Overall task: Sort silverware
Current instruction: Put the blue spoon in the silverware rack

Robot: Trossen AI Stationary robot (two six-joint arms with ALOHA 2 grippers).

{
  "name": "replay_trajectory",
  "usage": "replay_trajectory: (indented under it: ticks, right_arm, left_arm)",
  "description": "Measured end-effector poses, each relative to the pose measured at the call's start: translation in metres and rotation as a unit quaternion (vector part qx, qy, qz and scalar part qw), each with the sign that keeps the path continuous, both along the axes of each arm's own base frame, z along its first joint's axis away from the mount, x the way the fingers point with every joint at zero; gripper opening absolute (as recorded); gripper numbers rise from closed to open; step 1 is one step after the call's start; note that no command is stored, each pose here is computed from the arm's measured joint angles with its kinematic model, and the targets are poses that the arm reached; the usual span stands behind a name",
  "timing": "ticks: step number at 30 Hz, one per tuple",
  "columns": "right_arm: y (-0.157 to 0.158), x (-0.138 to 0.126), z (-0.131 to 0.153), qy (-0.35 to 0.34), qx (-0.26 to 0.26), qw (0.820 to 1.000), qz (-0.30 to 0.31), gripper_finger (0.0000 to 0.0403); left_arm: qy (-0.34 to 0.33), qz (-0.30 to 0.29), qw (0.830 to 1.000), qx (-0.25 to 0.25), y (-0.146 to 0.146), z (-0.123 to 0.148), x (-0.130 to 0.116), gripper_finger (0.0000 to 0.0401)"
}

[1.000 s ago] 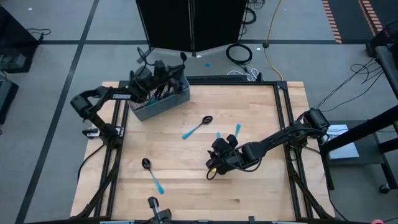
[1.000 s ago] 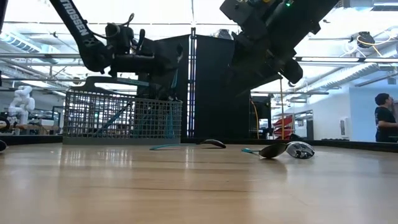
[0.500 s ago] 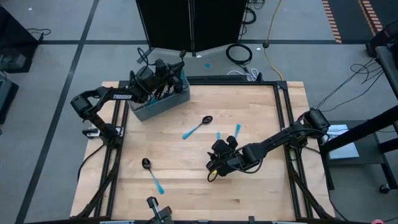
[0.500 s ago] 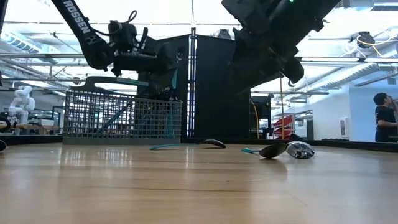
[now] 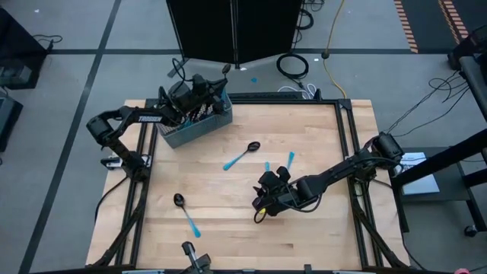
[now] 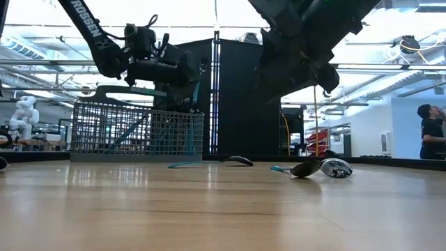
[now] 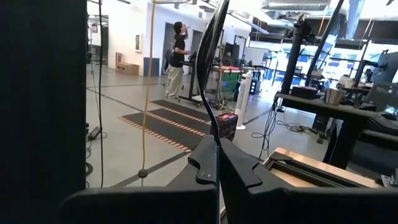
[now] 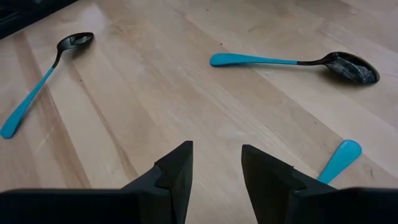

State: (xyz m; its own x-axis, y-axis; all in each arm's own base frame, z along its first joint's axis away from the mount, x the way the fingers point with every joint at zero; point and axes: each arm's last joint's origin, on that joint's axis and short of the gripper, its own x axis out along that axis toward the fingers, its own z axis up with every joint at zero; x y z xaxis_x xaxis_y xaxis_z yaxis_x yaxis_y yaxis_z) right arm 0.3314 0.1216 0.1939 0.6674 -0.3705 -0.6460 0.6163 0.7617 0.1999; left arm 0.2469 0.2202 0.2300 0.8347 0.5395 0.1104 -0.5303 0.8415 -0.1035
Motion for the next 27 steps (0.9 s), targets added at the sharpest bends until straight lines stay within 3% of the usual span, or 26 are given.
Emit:
replay_trajectory:
  ticks: [5, 11, 27]
  right_arm:
    - [0.0, 0.0, 0.0, 0.0, 0.0, 1.0, 0.0, 0.013]
    - [0.001, 0.0, 0.0, 0.003, 0.009, 1.0, 0.007, 0.013]
    - [0.003, 0.006, 0.005, -0.022, -0.001, 0.999, 0.031, 0.013]
  left_arm:
    - [-0.015, -0.003, 1.0, -0.021, -0.002, -0.004, -0.002, 0.0001]
    - [-0.057, -0.007, 0.998, 0.007, -0.014, -0.013, -0.016, 0.0]
    - [-0.036, -0.006, 0.999, 0.003, -0.017, -0.019, -0.013, 0.0]
